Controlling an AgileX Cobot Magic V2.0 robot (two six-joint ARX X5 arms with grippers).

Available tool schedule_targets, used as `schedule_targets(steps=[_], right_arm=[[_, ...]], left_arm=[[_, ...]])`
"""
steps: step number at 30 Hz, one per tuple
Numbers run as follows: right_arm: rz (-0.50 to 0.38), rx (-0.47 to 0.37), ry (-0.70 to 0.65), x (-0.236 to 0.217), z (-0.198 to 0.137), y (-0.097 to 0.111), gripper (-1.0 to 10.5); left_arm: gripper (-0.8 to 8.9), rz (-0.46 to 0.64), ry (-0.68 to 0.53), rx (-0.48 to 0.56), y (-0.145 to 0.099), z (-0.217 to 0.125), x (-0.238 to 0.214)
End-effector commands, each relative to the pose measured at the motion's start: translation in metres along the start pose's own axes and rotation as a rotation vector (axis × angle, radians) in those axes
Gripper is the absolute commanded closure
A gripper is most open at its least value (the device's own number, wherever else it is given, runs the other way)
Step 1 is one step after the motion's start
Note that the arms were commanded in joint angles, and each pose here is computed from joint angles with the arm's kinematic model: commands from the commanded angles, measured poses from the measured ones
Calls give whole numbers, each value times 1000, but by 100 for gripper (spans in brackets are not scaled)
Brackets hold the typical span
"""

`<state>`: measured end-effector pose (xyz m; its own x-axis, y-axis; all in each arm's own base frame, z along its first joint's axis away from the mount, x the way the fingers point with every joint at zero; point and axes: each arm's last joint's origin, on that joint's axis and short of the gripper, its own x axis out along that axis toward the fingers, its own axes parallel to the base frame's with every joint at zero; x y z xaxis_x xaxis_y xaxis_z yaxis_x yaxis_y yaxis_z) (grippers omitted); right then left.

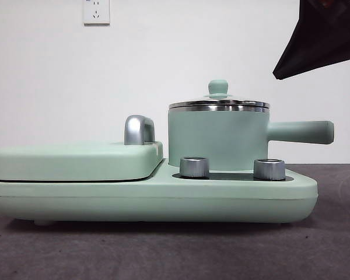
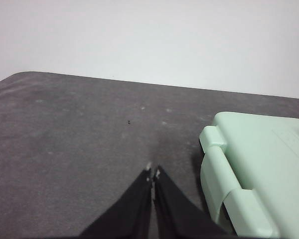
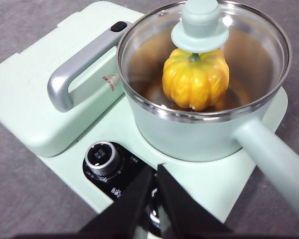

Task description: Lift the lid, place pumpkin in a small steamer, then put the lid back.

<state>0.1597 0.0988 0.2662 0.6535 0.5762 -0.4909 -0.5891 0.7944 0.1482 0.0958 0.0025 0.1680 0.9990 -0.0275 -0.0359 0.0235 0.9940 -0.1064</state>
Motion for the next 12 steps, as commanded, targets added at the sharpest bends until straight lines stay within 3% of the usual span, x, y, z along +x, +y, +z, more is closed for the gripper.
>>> schedule_targets(steps=[1, 4, 12], right_arm=[[-85, -18, -49, -2, 8, -1, 933], [-152, -18, -68, -5, 9, -2, 933], [-160, -22, -96, -14, 10, -1, 933]], left_arm=[[806, 2, 9, 5, 1, -6, 1], [806, 2, 9, 6, 1, -6, 1], [807, 2, 8, 6, 1, -6, 1]])
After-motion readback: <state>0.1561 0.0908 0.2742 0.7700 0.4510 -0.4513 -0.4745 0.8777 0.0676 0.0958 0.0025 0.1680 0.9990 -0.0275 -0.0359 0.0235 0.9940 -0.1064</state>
